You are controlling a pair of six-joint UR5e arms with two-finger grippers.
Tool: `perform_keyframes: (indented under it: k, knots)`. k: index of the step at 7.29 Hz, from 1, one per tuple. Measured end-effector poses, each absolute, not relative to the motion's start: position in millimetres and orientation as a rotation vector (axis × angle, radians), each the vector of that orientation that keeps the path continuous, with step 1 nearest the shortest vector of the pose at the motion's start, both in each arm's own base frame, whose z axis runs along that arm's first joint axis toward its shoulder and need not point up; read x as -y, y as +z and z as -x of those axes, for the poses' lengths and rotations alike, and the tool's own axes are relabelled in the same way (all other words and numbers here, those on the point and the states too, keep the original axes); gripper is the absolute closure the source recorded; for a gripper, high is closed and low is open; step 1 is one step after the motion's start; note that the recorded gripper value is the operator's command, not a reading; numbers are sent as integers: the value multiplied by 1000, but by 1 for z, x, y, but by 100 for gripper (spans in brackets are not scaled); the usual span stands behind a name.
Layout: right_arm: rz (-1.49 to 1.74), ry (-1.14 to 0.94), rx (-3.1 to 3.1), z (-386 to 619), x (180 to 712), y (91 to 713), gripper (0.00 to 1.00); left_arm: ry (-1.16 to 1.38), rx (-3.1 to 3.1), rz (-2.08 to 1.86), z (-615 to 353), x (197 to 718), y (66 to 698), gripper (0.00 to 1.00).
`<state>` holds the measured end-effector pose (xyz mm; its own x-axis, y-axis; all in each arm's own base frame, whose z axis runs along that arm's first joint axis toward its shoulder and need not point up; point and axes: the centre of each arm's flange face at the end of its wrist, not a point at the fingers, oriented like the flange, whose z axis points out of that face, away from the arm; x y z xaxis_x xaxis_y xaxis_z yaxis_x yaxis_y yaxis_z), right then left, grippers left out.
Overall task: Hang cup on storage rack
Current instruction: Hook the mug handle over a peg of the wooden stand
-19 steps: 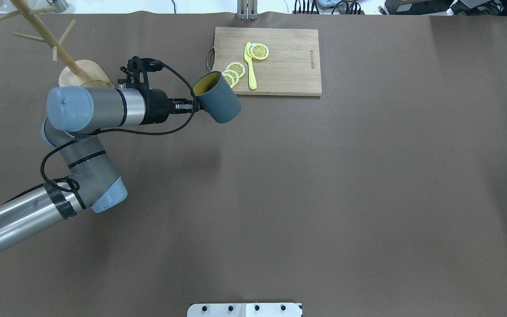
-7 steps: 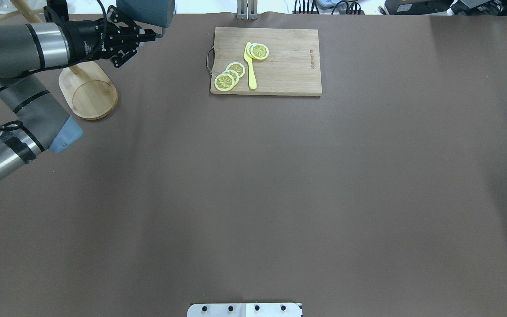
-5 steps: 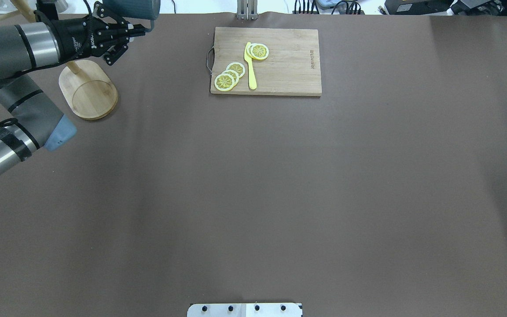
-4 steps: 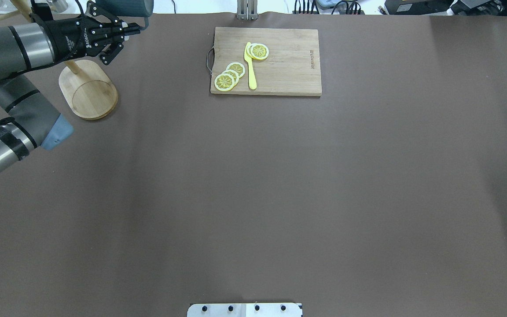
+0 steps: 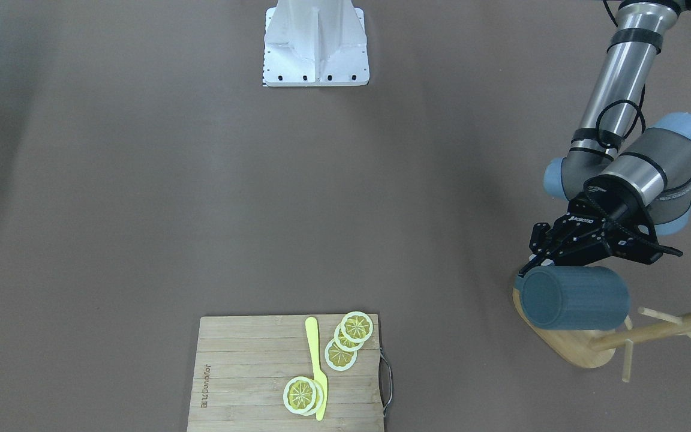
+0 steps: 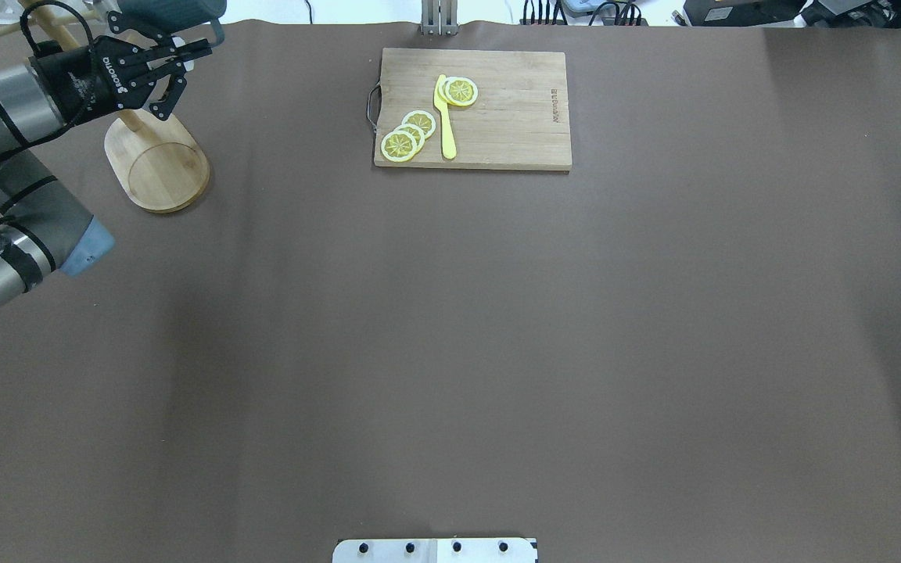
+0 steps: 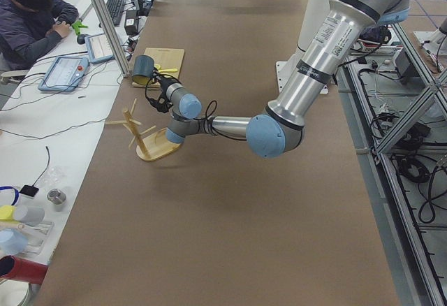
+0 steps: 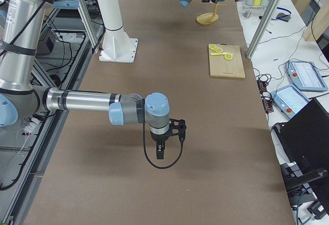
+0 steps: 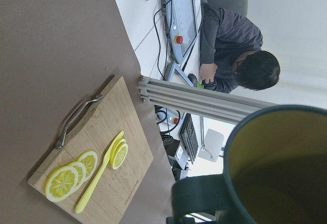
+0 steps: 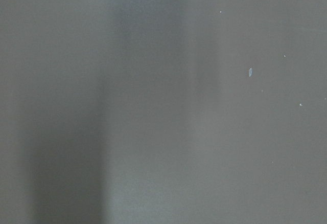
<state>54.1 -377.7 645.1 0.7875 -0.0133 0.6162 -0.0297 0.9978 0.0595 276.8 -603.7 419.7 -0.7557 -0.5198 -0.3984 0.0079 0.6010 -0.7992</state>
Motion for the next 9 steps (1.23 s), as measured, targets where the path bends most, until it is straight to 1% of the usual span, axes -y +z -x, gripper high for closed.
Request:
perform_keyframes:
  k: [4, 9]
  knots:
    - [-73, 10, 665, -54, 378, 641, 0, -1145, -2297, 480, -269, 596, 469, 100]
    - [-78, 10, 665, -54, 380, 639, 0, -1166, -2296, 476, -264, 593, 496, 100]
